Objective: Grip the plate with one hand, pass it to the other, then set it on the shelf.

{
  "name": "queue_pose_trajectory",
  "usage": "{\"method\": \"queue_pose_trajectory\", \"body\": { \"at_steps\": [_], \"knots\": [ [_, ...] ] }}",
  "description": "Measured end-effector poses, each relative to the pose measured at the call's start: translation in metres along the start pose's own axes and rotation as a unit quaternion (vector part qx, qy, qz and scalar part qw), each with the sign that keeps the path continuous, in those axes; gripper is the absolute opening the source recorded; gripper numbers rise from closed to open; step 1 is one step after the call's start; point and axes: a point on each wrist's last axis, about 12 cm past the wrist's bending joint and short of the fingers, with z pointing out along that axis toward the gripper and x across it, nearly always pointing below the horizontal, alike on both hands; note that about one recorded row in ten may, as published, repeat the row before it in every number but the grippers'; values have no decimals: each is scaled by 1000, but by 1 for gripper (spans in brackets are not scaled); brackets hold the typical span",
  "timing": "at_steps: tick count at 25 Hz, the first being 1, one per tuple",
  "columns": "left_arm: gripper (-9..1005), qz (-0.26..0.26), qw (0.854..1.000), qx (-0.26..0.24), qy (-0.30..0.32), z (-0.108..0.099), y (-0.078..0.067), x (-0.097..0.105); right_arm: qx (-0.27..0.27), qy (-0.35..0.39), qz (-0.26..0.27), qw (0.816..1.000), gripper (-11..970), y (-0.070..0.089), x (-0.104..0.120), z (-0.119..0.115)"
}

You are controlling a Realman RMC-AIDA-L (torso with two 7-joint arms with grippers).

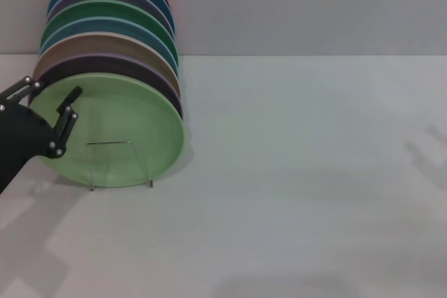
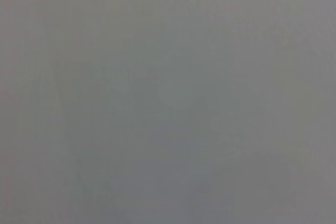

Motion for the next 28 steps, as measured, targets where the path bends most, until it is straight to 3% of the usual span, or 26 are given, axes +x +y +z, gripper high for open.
{"method": "queue_pose_trajectory", "body": {
  "at_steps": [4, 6, 10, 13, 17, 21, 22, 27, 28],
  "knots": [
    [352, 0, 1000, -5, 1, -7, -3, -2, 1, 0, -1, 1000, 705, -1, 0, 1],
    [363, 5, 999, -34, -7, -20, -8, -9, 3, -2, -8, 1000, 705, -1, -1, 0],
    [385, -5, 993, -116, 2, -34, -8, -15, 20, -10, -44, 999, 705, -1, 5, -4],
    [401, -18, 979, -198, 32, -45, -4, -15, 44, -18, -83, 995, 705, 0, 15, -6],
    [423, -99, 965, -238, 52, -59, 3, -7, 111, -30, -133, 984, 705, 0, 38, -13],
    [445, -141, 945, -286, 73, -68, 10, 0, 127, -32, -153, 979, 704, 3, 47, -11],
    [485, -154, 936, -305, 88, -71, 12, 5, 127, -33, -157, 979, 704, 3, 48, -9],
    [683, -182, 926, -313, 108, -75, 12, 10, 132, -39, -158, 978, 704, 2, 47, -7],
    [683, -186, 925, -314, 109, -77, 11, 10, 132, -39, -158, 978, 704, 2, 47, -7]
  ]
}}
